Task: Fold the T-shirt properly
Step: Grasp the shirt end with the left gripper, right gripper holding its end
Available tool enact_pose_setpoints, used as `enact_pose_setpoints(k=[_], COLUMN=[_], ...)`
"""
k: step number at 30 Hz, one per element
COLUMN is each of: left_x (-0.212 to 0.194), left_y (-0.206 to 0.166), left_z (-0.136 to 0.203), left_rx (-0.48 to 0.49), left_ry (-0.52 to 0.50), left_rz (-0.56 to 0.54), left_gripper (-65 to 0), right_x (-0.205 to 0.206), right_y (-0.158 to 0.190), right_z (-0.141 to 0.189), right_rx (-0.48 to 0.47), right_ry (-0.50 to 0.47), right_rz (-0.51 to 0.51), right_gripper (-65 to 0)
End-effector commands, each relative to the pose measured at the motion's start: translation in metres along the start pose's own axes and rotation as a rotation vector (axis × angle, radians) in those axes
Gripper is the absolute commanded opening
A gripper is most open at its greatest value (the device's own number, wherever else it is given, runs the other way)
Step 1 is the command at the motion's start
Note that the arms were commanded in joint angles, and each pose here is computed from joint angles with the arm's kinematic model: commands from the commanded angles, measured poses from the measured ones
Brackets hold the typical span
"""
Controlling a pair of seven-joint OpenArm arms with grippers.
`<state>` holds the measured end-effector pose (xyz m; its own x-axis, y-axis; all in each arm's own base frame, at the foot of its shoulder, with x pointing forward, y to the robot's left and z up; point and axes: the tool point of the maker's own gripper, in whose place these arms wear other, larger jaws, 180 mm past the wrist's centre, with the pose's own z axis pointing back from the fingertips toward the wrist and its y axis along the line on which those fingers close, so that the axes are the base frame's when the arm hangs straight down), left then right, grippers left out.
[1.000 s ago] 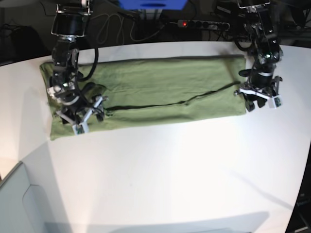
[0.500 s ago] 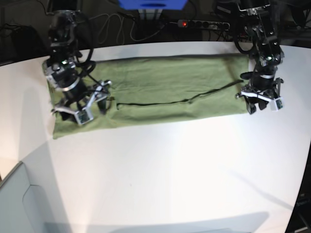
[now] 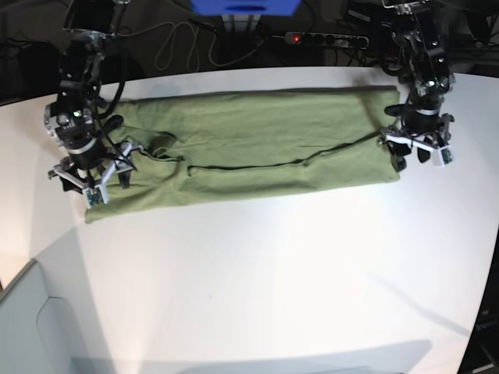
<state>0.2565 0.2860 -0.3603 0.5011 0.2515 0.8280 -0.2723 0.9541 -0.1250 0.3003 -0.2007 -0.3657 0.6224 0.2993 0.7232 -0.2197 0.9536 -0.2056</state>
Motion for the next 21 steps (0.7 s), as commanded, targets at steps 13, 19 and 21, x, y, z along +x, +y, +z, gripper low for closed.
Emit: enact_pose_setpoints(k=[13,19,21], left_x=[-0.006,-0.034,-0.041], left_y=[0.007,0.014,0.006], left_z=[0.015,0.009,0.008], left_rx=[-0.053,-0.031,-0.05], left_ry=[-0.008,0.063,0.083], left_rz=[0.19,0.219,0.215], left_gripper=[-27.3,-27.3,-27.3], right_x=[-0.024,-0.028,-0.028], right_y=[0.017,0.018,0.018], right_z=[-0.024,-0.026,-0.026], right_rx=[0.06,0.062,0.062], right_ry=[0.021,0.028,0.028], right_rz=[-0.077,-0.081,-0.081], right_gripper=[-26.8,-26.8,-26.8])
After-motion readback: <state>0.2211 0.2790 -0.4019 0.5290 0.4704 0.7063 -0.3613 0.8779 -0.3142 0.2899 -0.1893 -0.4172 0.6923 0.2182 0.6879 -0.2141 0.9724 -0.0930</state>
